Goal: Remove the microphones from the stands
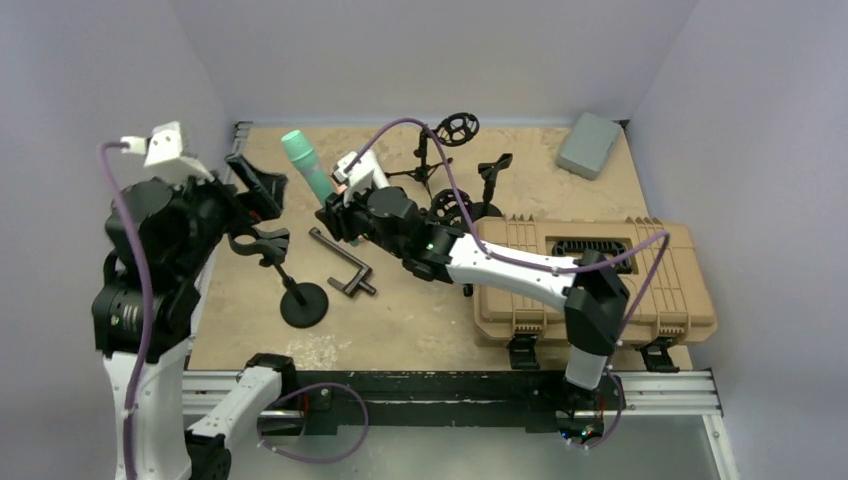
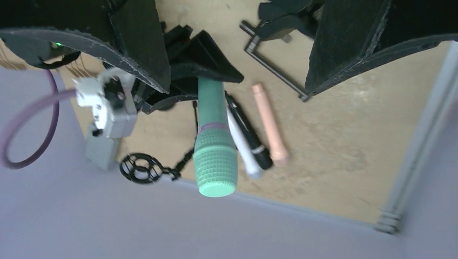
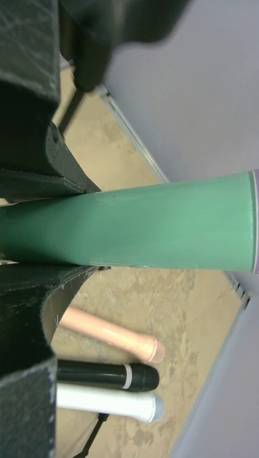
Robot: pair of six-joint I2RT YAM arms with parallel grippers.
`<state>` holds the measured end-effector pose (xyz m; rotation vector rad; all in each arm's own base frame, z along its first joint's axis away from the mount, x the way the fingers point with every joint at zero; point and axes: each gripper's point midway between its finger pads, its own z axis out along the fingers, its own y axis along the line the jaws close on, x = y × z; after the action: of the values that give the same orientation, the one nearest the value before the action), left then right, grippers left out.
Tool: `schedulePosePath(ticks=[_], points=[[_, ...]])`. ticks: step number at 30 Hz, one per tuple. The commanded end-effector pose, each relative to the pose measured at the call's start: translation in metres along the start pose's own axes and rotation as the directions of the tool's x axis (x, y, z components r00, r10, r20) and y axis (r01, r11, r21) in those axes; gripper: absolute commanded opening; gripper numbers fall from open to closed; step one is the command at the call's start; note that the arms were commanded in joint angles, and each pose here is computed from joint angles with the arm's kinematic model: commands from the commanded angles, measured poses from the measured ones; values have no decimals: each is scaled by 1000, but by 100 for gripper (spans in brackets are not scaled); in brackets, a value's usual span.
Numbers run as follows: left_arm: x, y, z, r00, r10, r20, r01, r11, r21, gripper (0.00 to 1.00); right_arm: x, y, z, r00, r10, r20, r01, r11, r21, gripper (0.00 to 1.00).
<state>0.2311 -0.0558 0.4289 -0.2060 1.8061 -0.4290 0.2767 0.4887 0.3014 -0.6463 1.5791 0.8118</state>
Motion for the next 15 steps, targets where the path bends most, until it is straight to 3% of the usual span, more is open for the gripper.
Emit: schedulePosePath(ticks=[1,7,15], points=[[-28,49,-43,978,113,177,-63,962,-267,91,-11,-36,33,999,48,12,-49,981,187,0],[-8,50,-46,977,134,164,-95,969,-228,88,22,-80,86,996,33,-81,-6,948,317,0],[0,40,-50,980,142,143,-117,979,-168,86,82,-104,143,983,-30,-179,85,948,306,0]])
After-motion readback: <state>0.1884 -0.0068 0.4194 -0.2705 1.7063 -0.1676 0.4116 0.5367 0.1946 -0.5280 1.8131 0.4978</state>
